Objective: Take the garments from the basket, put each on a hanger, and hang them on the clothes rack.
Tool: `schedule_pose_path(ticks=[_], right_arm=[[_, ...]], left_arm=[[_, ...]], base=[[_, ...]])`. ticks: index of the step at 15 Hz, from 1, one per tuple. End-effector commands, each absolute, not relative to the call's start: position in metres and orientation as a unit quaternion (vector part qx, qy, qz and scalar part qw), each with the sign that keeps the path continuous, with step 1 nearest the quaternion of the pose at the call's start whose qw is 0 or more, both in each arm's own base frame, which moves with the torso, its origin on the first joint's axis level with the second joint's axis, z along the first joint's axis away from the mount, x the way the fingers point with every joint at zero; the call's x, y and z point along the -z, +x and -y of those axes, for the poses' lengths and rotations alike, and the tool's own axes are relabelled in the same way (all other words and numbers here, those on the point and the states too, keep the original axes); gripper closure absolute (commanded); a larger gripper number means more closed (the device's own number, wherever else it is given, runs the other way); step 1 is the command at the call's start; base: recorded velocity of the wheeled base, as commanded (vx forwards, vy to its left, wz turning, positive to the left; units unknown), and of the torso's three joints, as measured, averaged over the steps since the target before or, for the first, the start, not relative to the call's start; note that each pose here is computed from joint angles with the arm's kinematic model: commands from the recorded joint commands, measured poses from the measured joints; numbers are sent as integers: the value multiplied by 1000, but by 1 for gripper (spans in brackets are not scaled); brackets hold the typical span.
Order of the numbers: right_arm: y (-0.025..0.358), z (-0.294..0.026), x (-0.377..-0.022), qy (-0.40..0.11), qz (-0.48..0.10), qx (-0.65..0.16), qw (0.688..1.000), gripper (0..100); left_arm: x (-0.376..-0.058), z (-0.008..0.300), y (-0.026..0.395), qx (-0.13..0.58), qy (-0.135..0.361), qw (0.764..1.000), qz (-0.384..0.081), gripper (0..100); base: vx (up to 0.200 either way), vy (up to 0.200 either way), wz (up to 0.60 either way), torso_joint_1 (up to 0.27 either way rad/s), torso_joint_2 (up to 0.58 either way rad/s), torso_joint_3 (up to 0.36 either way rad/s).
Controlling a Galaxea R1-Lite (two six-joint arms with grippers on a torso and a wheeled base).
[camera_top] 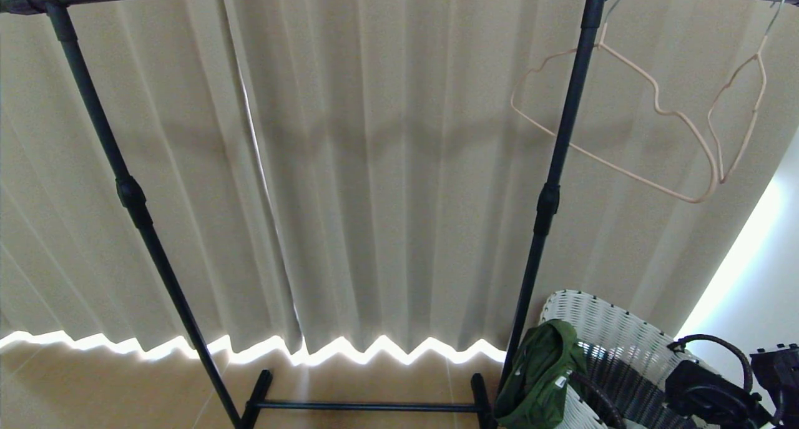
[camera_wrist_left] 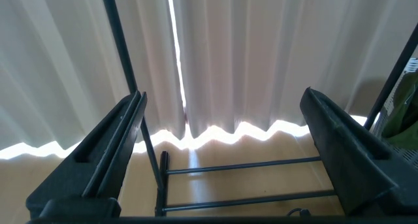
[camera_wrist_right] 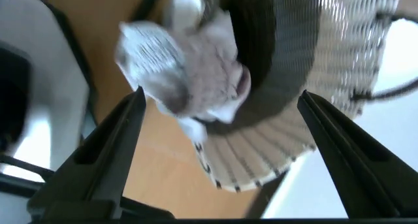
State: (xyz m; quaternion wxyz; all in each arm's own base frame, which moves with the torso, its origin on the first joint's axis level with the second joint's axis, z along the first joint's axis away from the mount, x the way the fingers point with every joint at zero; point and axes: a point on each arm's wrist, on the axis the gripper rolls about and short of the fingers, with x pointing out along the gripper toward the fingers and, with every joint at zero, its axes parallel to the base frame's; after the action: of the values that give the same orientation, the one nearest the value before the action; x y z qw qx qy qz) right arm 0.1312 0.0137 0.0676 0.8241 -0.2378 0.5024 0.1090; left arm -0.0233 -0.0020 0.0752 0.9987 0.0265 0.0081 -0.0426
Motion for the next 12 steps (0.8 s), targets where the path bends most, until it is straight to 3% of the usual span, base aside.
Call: schedule_pose_path(ticks=[1,12], right_arm=[[142,-14,-53,-249,-544,-101,795,0],[163,-14,-29,-245,-556,-93,789,0]], left_arm=[[-75,2,-23,42,26,999,-8,0],[-75,2,-23,40,24,999,-8,0]], base=[[0,0,0,0,0,0],[0,0,0,0,0,0]])
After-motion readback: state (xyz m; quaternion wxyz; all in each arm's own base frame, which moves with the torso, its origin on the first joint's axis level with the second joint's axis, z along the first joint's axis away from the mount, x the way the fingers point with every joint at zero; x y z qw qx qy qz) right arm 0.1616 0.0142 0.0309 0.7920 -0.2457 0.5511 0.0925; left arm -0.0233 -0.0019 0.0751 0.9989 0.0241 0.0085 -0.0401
